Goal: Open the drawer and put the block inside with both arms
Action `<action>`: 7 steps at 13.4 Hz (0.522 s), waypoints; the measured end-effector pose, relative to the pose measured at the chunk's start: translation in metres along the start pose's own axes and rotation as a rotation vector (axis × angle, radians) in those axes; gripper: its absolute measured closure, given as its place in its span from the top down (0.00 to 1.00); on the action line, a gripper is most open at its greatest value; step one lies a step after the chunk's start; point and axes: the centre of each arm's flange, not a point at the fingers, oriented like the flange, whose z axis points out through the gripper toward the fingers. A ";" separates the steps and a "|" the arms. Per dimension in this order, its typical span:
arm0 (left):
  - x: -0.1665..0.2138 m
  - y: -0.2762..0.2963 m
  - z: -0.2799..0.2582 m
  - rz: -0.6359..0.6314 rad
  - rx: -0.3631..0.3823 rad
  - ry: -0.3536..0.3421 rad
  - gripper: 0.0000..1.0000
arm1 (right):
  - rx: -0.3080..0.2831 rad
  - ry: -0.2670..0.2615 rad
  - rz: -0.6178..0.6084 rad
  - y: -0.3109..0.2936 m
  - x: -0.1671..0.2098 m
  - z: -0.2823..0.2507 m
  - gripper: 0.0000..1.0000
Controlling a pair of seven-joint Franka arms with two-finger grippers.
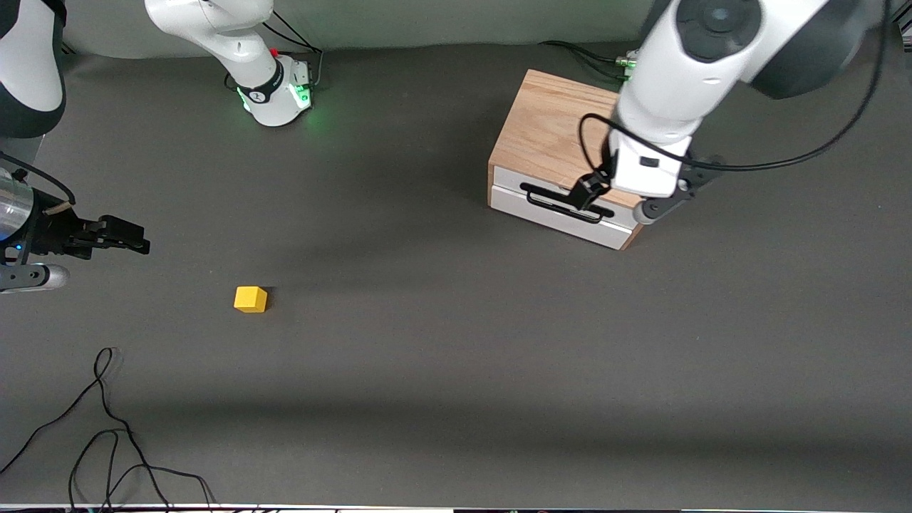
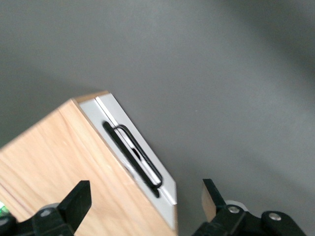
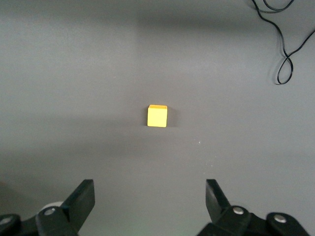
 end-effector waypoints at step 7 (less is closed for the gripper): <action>-0.044 0.009 0.035 -0.189 0.109 -0.018 1.00 | -0.002 0.006 0.000 -0.001 0.004 0.001 1.00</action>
